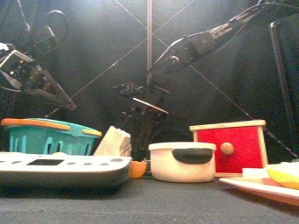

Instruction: Grab pot

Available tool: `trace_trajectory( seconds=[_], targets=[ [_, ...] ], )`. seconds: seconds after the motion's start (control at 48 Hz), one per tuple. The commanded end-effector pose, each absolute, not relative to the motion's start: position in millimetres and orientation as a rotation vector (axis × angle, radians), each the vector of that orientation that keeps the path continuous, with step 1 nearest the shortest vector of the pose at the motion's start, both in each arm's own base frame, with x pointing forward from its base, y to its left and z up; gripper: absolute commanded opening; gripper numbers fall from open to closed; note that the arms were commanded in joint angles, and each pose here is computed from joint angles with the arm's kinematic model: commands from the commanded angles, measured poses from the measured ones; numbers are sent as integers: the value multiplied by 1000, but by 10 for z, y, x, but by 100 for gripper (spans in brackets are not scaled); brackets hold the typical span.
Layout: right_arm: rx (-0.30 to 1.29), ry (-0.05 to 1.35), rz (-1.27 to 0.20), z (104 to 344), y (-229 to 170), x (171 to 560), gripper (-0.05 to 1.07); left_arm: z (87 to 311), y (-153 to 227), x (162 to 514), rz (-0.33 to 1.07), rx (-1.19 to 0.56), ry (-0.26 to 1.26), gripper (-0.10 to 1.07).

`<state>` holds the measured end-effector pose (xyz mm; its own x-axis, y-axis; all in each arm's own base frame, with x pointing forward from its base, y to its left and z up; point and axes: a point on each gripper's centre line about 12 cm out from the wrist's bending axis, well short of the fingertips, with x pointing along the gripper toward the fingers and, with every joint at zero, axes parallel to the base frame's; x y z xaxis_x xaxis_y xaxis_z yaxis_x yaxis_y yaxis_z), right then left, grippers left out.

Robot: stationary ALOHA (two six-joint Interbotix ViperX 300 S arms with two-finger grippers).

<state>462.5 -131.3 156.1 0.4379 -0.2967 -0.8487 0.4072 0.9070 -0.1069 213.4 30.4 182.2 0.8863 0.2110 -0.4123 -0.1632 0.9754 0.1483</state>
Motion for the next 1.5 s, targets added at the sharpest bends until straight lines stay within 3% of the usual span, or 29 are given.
trace_trajectory(
  seconds=[0.0,0.312,0.729,1.0,1.479],
  targets=[
    [125,946,-432,1949,-1269,4597,87,1890,317,2171,203,113,417,80],
    [145,853,-387,2370,-981,4261,87,2003,294,2346,194,111,402,80],
    [130,946,-326,2019,-684,3930,87,1875,117,2577,119,125,476,80],
    [132,971,-325,1897,-694,3913,87,1968,124,2520,122,126,435,80],
    [140,998,-319,1783,-658,3929,87,1877,183,2333,151,124,437,80]
  ],
)
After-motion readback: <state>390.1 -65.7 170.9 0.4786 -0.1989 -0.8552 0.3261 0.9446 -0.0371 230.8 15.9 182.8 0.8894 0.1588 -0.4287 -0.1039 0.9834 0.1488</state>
